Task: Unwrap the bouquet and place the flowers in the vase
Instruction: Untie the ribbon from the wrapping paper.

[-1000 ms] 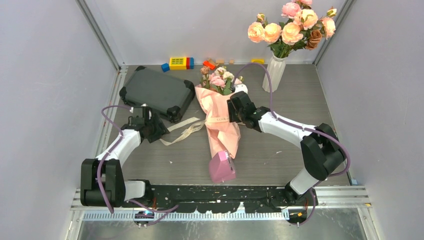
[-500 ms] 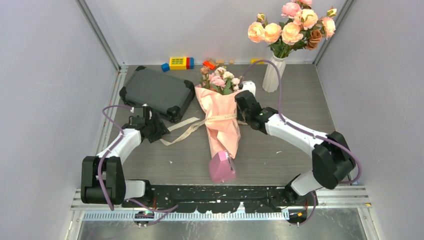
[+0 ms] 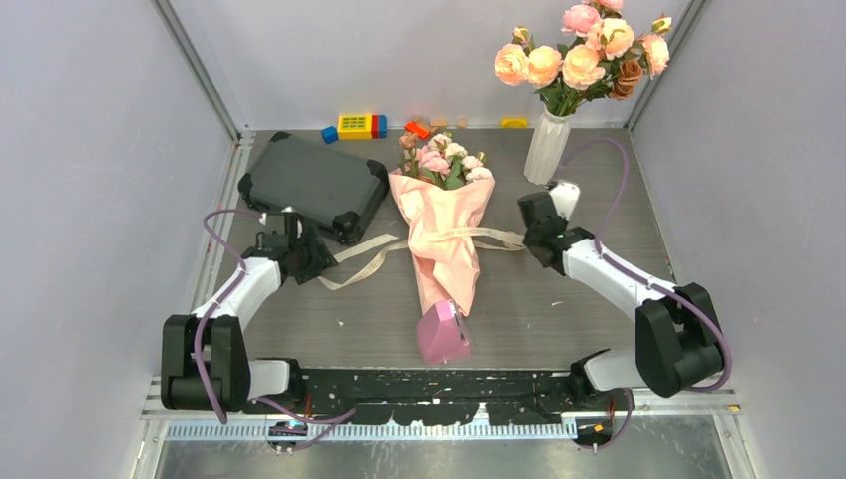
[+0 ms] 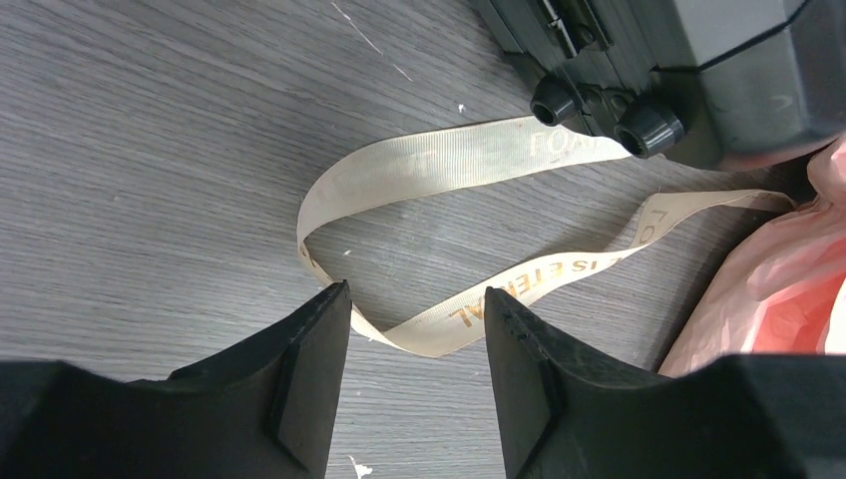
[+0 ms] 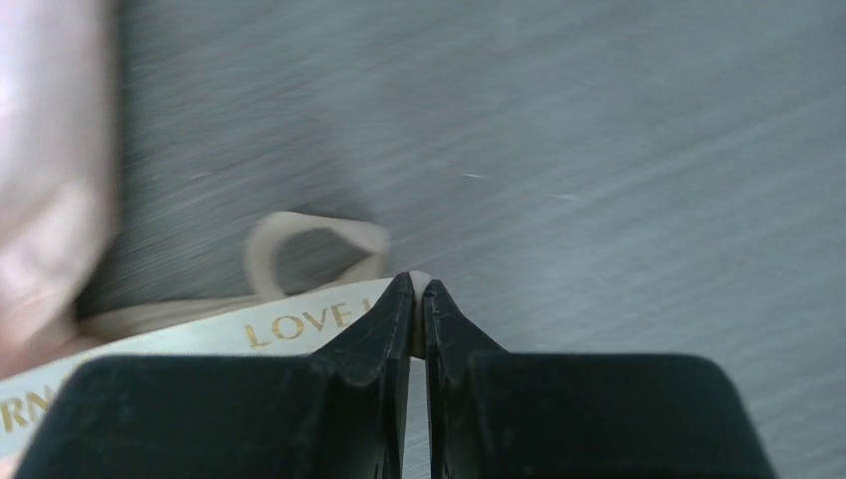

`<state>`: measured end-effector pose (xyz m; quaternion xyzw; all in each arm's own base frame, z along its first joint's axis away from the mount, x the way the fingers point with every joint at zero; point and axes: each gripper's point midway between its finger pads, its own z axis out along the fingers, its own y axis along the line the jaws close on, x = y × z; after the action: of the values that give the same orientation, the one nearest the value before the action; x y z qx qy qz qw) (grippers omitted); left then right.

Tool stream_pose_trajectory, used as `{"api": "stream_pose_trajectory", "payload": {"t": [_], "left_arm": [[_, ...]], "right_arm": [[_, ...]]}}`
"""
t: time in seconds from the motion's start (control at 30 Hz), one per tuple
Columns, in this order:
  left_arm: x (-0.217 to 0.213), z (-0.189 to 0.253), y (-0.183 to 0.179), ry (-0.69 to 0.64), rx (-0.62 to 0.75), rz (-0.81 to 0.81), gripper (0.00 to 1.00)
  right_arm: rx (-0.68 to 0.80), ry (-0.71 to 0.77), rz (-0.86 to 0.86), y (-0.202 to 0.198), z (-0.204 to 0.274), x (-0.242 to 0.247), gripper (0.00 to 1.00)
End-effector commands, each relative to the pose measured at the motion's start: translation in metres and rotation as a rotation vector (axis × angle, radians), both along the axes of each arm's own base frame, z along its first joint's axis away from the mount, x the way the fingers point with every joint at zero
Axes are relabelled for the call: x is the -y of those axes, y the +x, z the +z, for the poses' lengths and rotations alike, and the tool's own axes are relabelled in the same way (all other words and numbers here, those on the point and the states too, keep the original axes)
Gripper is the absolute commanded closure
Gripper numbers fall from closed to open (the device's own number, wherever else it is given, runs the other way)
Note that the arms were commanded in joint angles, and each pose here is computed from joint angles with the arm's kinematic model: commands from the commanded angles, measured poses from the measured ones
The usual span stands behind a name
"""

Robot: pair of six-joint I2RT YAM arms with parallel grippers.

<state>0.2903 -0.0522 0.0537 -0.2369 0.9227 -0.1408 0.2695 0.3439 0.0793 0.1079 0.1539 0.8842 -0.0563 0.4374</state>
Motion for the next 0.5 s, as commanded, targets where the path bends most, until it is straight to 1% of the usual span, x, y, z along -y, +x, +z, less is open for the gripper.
{"api": "stream_pose_trajectory", "payload": {"t": [0.0, 0.1, 0.23, 0.37, 0.4, 0.47], "left_arm": [[-0.006, 0.015, 0.005, 0.036, 0.060, -0.006, 0.46], [-0.008, 0.017, 0.004, 0.043, 0.066, -0.010, 0.46], [-0.007, 0.017, 0.003, 0.045, 0.064, -0.018, 0.46], [-0.008, 0.020, 0.002, 0.052, 0.070, -0.023, 0.45], [-0.008, 0.022, 0.002, 0.054, 0.073, -0.024, 0.45], [-0.009, 0.025, 0.002, 0.059, 0.080, -0.027, 0.44]], "right_arm": [[0.010, 0.152, -0.249, -0.009, -0.021, 0.049, 0.86], [-0.007, 0.196, -0.317, -0.018, -0.039, 0.063, 0.85], [-0.019, 0.193, -0.395, -0.027, -0.051, 0.080, 0.82], [0.001, 0.173, -0.467, -0.035, -0.052, 0.098, 0.77], [0.014, 0.174, -0.485, -0.036, -0.048, 0.103, 0.75], [0.031, 0.174, -0.508, -0.038, -0.044, 0.111, 0.67]]}}
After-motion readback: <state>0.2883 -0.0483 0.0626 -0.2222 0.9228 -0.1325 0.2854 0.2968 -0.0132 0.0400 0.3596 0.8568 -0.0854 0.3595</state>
